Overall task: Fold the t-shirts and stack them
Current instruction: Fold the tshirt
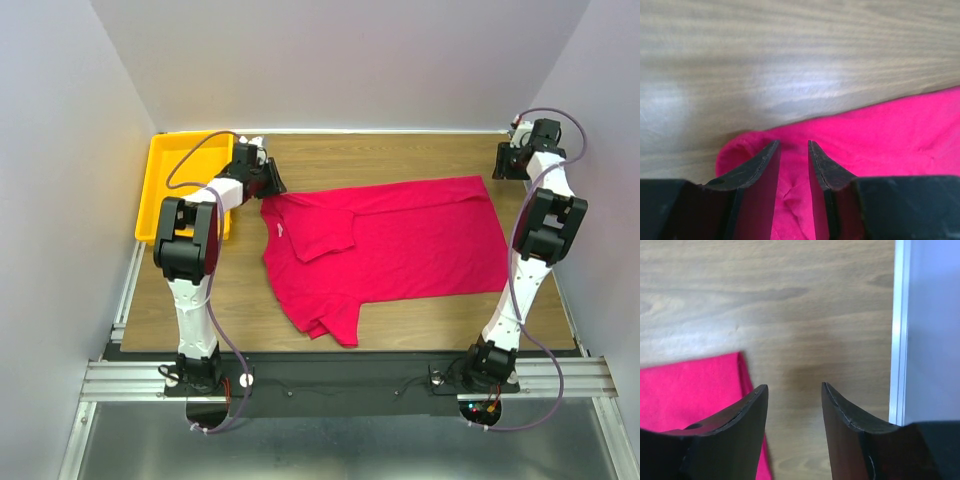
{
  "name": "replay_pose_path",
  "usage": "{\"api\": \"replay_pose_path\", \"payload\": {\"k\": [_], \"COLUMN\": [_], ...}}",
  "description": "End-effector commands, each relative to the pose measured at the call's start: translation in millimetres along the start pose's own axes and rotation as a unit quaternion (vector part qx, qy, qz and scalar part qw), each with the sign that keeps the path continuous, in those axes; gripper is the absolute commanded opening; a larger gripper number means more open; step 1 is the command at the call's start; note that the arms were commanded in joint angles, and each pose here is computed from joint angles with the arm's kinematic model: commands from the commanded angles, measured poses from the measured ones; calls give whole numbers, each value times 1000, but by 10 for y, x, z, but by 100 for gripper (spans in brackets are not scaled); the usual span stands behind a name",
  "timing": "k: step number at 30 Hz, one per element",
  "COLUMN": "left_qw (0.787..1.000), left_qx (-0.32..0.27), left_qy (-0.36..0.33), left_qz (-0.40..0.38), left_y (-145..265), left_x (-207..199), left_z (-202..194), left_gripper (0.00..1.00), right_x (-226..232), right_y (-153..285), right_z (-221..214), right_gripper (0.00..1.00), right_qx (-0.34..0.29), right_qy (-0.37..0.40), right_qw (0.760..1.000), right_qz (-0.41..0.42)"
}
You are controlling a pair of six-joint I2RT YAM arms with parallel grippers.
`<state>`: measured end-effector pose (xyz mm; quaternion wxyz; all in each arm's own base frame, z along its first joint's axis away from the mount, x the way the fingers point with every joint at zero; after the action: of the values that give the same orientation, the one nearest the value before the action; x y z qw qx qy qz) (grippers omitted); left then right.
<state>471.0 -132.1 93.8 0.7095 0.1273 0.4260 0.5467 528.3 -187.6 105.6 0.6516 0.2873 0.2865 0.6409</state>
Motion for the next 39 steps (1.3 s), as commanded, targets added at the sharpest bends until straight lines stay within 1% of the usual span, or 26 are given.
{"api": "replay_pose_path", "payload": {"k": [1, 2, 4, 6, 7, 8, 9, 10, 11, 12, 13, 14, 15, 16, 17, 19, 21, 22, 24, 25, 26, 31, 32, 34, 37, 39], "left_qw": [994, 992, 984, 978, 973, 969, 956, 952, 948, 941, 941, 949, 947, 950, 963, 969, 983, 985, 992, 992, 994, 983, 979, 976, 968, 963], "left_qx": [-88, -100, -144, -174, -197, -210, -252, -267, -279, -301, -307, -297, -308, -299, -252, -225, -152, -133, -53, -31, -35, 100, 127, 150, 197, 227], "left_qy": [-51, -66, -89, -107, -115, -123, -139, -145, -146, -149, -135, -108, -94, -89, -88, -83, -47, -37, 3, 17, 12, 75, 72, 86, 133, 139], "left_qz": [-43, -43, -54, -50, -44, -42, -49, -48, -47, -40, -38, -12, -14, -20, -38, -64, -91, -101, -118, -119, -107, -138, -142, -133, -84, -36], "left_y": [411, 483, 764, 949, 1173, 1288, 1613, 1748, 1864, 2076, 2142, 2111, 2302, 2334, 2277, 2375, 2341, 2364, 2344, 2338, 2364, 2343, 2349, 2389, 2441, 2484], "left_x": [-399, -426, -600, -623, -647, -655, -754, -757, -752, -699, -661, -477, -468, -423, -323, -333, -303, -308, -291, -360, -429, -773, -826, -840, -769, -656], "left_z": [592, 648, 812, 840, 847, 843, 925, 895, 853, 721, 627, 400, 321, 205, -65, -290, -669, -782, -1171, -1303, -1286, -1765, -1933, -2082, -2350, -2550], "left_gripper": [42, 42, 43, 43, 43, 43, 44, 50, 56, 83, 98, 99, 99, 99, 99, 96, 92, 86, 83, 83, 83, 81, 81, 81, 82, 82], "right_x": [56, 131, 229, 376, 512, 567, 636, 721, 796, 902, 958, 1021, 1089, 1120, 1143, 1196, 1261, 1302, 1344, 1354, 1360, 1334, 1320, 1299, 1282, 1285], "right_y": [560, 587, 909, 983, 1201, 1270, 1390, 1665, 1774, 1757, 1822, 2050, 2049, 2127, 2263, 2332, 2477, 2495, 2581, 2590, 2582, 2560, 2548, 2548, 2533, 2524], "right_z": [475, 371, 440, 197, 98, -14, -84, -87, -209, -554, -717, -770, -1094, -1199, -1309, -1605, -1830, -1979, -2102, -2164, -2249, -2341, -2345, -2303, -2274, -2263], "right_gripper": [53, 55, 57, 59, 62, 64, 67, 72, 76, 80, 83, 84, 84, 86, 87, 88, 88, 88, 88, 88, 88, 88, 88, 88, 88, 87], "right_qx": [-77, -68, -90, -78, -86, -86, -93, -116, -120, -101, -94, -108, -77, -71, -60, -28, -1, 15, 24, 30, 41, 71, 78, 77, 82, 82], "right_qy": [50, 61, 86, 121, 138, 172, 191, 220, 244, 275, 293, 322, 332, 342, 360, 362, 371, 368, 370, 368, 362, 334, 328, 317, 304, 297], "right_qw": [996, 996, 992, 987, 982, 975, 969, 960, 952, 941, 934, 924, 920, 917, 912, 911, 905, 903, 901, 902, 903, 914, 916, 922, 926, 929], "right_qz": [-10, 13, 29, 72, 99, 113, 125, 127, 139, 170, 179, 173, 193, 192, 186, 195, 209, 222, 225, 225, 226, 217, 217, 210, 206, 207]}}
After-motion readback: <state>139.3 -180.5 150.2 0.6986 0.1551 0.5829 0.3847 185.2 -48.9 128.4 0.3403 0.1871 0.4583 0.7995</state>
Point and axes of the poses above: each gripper's point midway between its finger pads, its own y axis back along the fingers, its own x axis along the line the jaws close on, z = x × y, the point moved 6 cm from there along y, back along the fingers, and after that the axes turned 2 degrees about y, right-handed, at the moved point
